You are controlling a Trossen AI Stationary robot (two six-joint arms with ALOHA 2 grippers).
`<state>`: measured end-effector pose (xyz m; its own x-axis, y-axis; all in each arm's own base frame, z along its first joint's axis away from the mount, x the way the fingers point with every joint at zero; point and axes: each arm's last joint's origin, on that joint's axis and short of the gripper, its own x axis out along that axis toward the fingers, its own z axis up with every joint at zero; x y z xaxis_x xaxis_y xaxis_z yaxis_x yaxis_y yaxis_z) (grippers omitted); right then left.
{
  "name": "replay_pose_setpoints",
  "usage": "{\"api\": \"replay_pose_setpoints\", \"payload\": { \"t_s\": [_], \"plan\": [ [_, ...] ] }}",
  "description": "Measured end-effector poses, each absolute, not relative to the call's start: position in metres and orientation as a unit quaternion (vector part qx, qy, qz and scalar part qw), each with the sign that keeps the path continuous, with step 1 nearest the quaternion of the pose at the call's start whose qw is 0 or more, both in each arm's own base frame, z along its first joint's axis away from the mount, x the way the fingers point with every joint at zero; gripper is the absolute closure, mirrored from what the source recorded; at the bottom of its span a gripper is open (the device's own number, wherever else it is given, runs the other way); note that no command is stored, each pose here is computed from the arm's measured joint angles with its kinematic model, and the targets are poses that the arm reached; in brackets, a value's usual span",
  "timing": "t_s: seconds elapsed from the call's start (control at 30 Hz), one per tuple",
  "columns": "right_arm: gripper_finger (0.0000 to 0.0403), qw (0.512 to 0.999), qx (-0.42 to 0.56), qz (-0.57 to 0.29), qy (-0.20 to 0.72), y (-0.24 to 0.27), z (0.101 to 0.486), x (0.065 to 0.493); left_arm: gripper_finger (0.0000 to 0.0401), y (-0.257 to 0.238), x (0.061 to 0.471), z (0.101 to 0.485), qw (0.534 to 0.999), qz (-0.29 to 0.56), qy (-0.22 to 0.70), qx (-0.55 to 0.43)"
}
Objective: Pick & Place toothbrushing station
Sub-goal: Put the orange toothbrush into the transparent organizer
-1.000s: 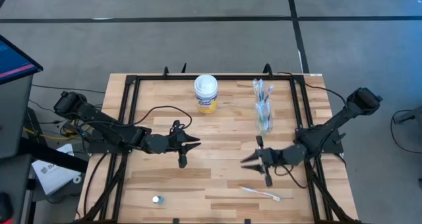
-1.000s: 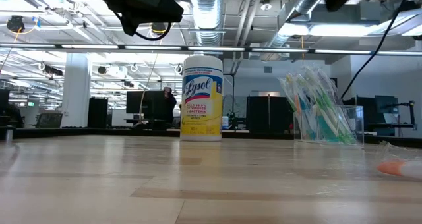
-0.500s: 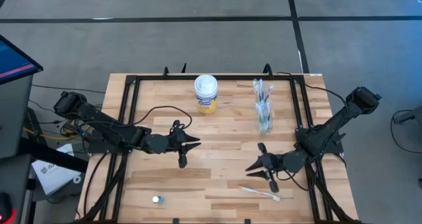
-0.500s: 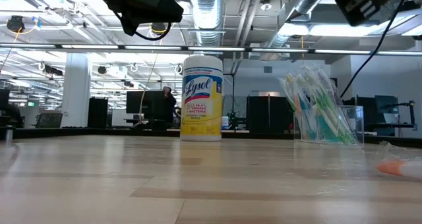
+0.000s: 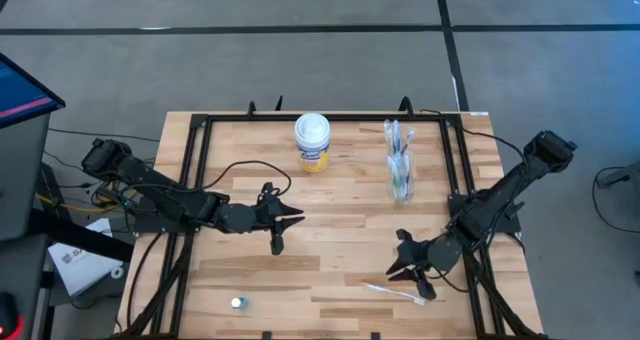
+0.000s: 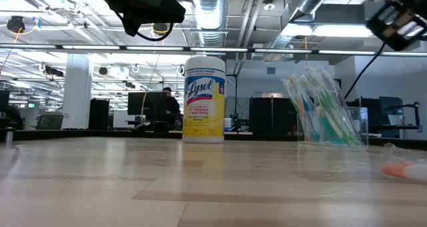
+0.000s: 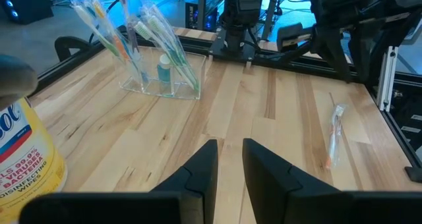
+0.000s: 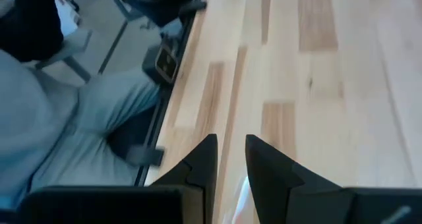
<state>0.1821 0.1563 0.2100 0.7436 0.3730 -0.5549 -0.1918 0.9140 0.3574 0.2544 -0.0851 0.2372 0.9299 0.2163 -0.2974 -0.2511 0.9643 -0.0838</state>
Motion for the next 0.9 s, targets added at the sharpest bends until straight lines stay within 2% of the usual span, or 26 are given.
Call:
{"api": "replay_pose_setpoints", "payload": {
  "t_s": [0.33,0.7,0.9],
  "plan": [
    [0.0332,0.882,0.178,0.124,0.419,0.165,0.196,0.159,0.0334,-0.085,0.254,0.237,0.98,0.119,0.145,-0.06],
    [0.0332,0.859,0.218,0.117,0.449,0.176,0.192,0.145,0.0334,-0.085,0.254,0.237,0.98,0.119,0.145,-0.06],
    [0.0332,0.839,0.205,0.106,0.492,0.185,0.172,0.147,0.0334,-0.085,0.254,0.237,0.98,0.119,0.146,-0.06]
  ]
}}
